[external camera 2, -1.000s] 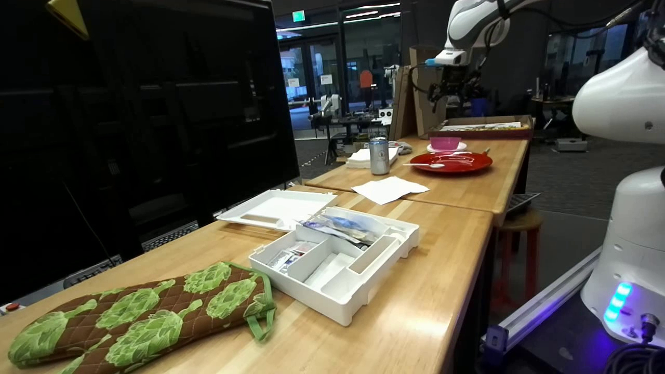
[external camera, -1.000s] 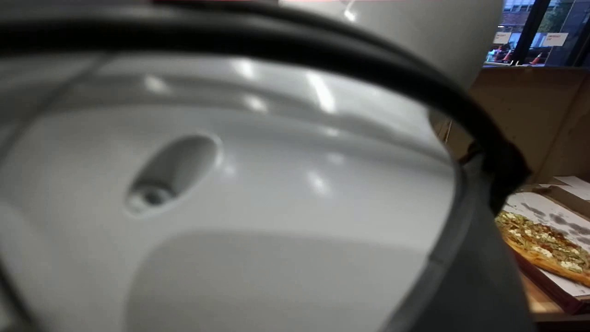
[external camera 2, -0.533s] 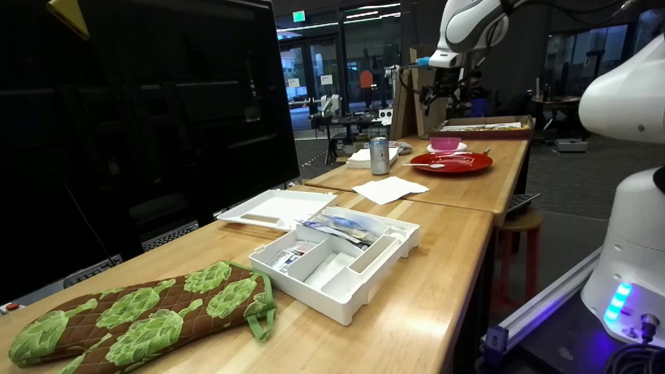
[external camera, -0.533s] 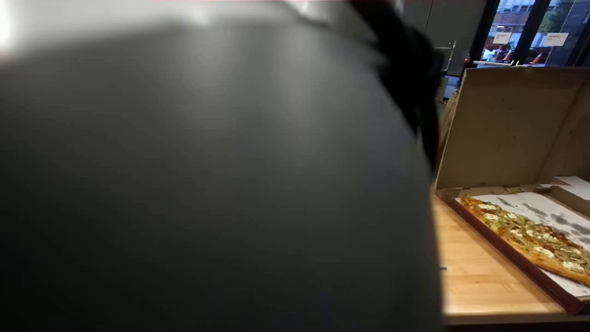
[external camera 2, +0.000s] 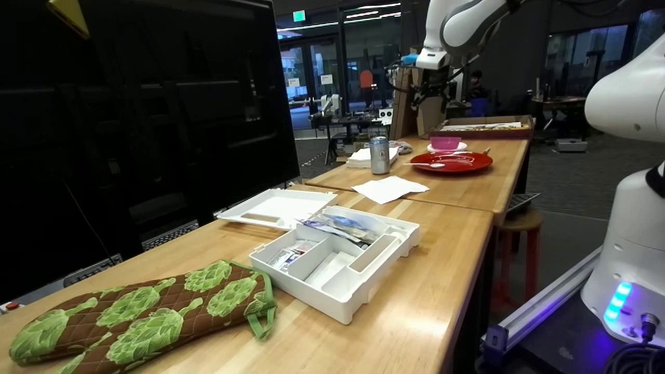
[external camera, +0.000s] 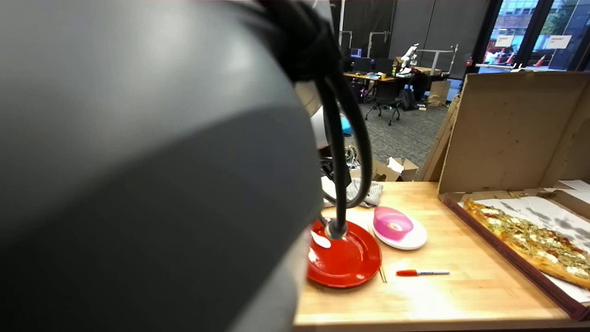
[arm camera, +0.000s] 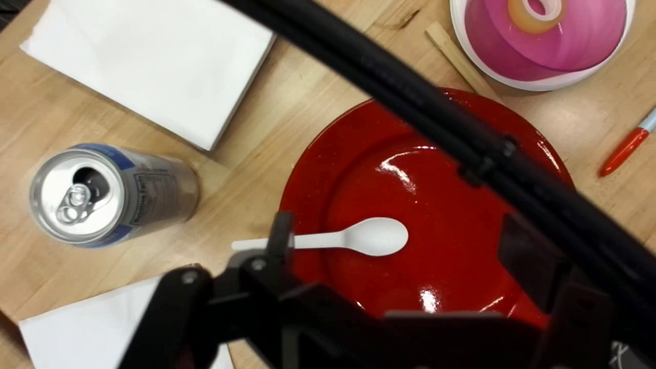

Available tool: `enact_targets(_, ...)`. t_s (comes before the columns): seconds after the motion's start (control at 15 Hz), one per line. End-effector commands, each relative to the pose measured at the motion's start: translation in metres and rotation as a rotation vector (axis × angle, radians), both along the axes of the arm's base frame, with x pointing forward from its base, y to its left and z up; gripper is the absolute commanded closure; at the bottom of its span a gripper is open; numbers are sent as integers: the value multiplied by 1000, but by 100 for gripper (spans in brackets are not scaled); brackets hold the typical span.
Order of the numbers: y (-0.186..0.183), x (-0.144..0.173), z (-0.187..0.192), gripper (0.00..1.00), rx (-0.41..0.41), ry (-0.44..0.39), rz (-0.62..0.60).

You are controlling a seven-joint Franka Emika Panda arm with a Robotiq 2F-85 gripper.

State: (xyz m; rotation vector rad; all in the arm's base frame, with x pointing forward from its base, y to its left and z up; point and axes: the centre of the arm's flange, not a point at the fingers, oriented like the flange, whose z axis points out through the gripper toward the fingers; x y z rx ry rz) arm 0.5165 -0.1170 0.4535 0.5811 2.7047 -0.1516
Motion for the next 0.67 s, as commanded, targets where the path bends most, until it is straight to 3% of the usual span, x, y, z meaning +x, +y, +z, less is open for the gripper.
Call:
enact_targets(0.0,26,-26,7,0,-37,-37,-5)
enact_targets(0.4,64,-38,3,0,-110,-53,-9)
enact_targets(0.6,106,-49,-17,0,-180,-42,24)
